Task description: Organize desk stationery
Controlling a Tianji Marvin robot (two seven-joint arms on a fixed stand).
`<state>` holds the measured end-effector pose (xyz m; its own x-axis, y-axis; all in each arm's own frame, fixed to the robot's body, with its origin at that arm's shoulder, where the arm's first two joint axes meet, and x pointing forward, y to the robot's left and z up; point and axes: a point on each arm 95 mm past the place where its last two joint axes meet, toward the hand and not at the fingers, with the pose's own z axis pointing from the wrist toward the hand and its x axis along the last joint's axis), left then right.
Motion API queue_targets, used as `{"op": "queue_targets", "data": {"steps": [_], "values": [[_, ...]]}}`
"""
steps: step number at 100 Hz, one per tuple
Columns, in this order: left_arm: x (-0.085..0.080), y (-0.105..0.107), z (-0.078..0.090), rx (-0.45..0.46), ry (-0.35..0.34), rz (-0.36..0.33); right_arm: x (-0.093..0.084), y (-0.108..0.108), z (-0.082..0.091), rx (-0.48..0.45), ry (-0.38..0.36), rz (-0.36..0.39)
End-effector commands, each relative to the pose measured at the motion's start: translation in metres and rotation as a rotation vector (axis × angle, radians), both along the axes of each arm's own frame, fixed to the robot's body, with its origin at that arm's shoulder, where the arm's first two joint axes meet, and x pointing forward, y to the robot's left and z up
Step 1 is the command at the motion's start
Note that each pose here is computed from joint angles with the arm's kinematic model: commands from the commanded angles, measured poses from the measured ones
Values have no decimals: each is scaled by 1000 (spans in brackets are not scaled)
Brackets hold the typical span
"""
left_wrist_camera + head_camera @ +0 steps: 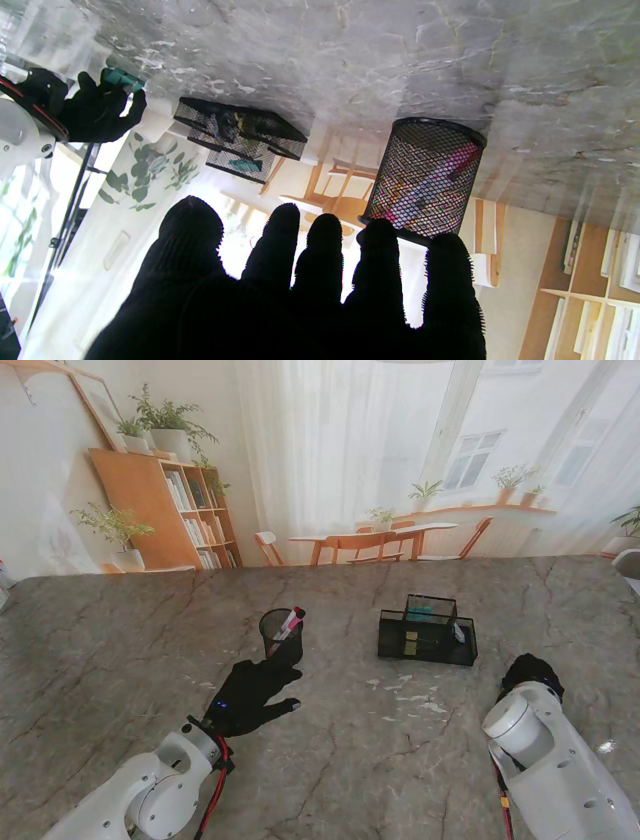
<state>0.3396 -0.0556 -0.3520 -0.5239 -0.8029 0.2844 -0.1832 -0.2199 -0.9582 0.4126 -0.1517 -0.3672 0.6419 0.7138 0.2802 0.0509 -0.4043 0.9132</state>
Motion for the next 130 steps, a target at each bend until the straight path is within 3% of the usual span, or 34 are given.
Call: {"op": "queue_targets", "data": {"steps": [1, 72, 104, 130], "values": [[-3, -2, -2, -7, 5, -3, -14, 6, -25, 56, 65, -35], [-4, -1, -1, -19, -13, -2, -21, 27, 23, 320, -123, -239], [-6, 0, -1, -26, -26, 2, -24, 39, 41, 424, -185, -299], [-8, 1, 0, -33, -35, 5, -17, 54, 74, 510, -252, -300]]}}
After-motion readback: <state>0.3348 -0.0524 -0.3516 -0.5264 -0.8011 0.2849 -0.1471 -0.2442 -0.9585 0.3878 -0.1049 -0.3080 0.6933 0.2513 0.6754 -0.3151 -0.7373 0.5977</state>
